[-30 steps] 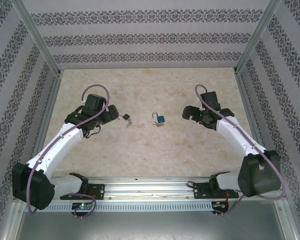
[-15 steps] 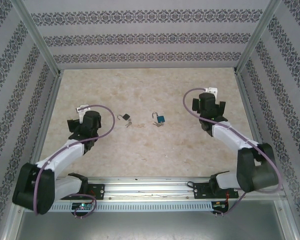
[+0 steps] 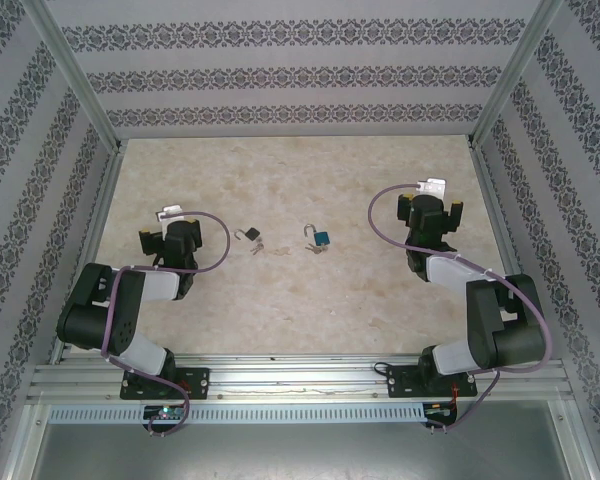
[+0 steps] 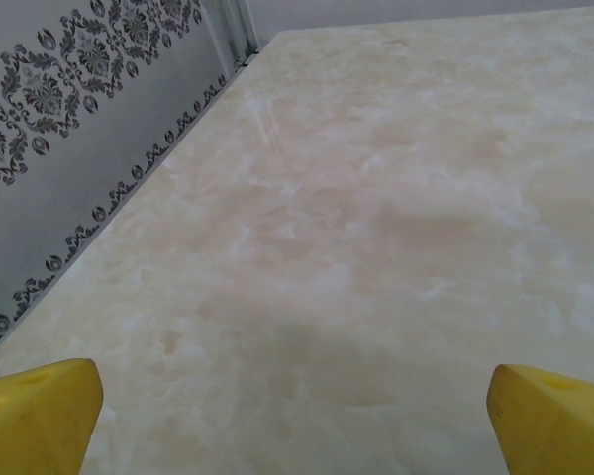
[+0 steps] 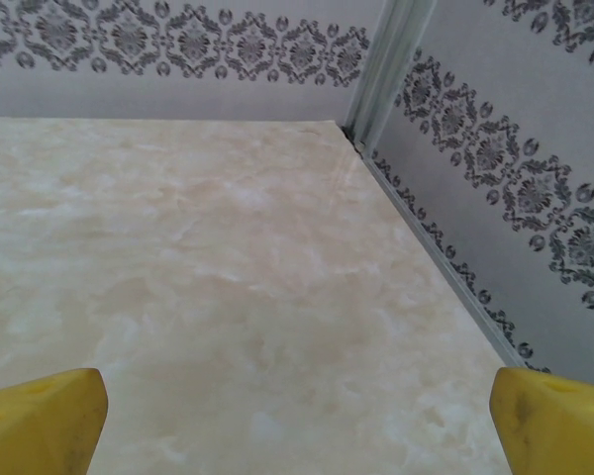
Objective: Unlock with the key
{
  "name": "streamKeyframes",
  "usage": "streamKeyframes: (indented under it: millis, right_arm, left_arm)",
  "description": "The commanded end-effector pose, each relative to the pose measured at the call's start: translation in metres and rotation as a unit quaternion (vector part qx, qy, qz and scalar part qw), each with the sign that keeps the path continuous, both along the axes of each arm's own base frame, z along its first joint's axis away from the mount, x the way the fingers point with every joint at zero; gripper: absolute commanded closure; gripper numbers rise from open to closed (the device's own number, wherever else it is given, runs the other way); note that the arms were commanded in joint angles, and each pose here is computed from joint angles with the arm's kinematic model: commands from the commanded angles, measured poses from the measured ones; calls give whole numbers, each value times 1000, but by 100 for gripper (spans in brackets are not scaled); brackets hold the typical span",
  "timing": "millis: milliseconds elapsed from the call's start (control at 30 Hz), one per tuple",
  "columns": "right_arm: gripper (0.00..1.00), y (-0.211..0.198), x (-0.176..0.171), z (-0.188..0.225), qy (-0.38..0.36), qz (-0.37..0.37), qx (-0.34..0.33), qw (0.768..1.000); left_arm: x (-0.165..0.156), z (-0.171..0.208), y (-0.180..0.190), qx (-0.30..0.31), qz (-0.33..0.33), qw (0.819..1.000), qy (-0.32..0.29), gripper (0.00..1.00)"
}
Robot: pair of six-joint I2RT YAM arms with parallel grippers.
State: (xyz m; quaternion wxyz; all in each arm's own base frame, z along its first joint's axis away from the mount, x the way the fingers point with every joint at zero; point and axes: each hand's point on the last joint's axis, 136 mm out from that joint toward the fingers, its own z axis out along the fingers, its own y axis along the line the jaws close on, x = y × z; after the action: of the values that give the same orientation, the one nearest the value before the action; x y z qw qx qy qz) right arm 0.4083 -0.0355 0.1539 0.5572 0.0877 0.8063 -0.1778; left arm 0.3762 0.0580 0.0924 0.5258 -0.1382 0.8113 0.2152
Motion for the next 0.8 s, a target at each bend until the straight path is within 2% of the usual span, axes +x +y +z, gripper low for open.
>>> streamKeyframes:
  millis: [0, 133, 200, 267, 333, 400, 433, 467, 500, 567, 633, 700, 767]
  right_arm:
    - [2, 3, -3, 12, -25, 13, 15, 1000]
    - [2, 8, -9, -3, -4, 25, 40, 999]
    - [2, 5, -14, -27, 19, 12, 47, 999]
    - [2, 11, -14, -32, 19, 28, 49, 998]
    - [2, 27, -11, -28, -23, 87, 44, 995]
    - [2, 21, -13, -40, -45, 99, 76, 991]
    - [2, 23, -15, -45, -47, 116, 90, 988]
    - [2, 17, -19, -47, -64, 109, 102, 987]
    - [2, 16, -21, -48, -67, 112, 107, 986]
    - [2, 17, -20, -49, -53, 111, 107, 987]
    - [2, 18, -19, -49, -52, 106, 95, 988]
    - [2, 28, -18, -49, -45, 117, 72, 990]
    - [2, 30, -18, -48, -47, 121, 68, 989]
  left_arm:
    - [7, 20, 1, -26, -13, 998, -58, 1]
    - [10, 15, 3, -48, -28, 997, -50, 0]
    - [7, 16, -10, -56, -74, 993, -71, 0]
    - [6, 17, -13, -54, -85, 992, -76, 1]
    - [11, 13, -15, -61, -93, 992, -61, 1]
    - [26, 4, -28, -64, -132, 989, -24, 1]
    - [25, 3, -33, -67, -149, 986, -26, 1]
    - [18, -3, -29, -72, -140, 987, -42, 1]
    - [15, 5, -24, -60, -137, 985, -90, 1]
    - [9, -3, -24, -78, -130, 987, -53, 1]
    - [17, 1, -27, -61, -141, 986, -72, 1]
    - [16, -4, -29, -70, -141, 987, -43, 1]
    - [17, 1, -30, -55, -145, 986, -65, 1]
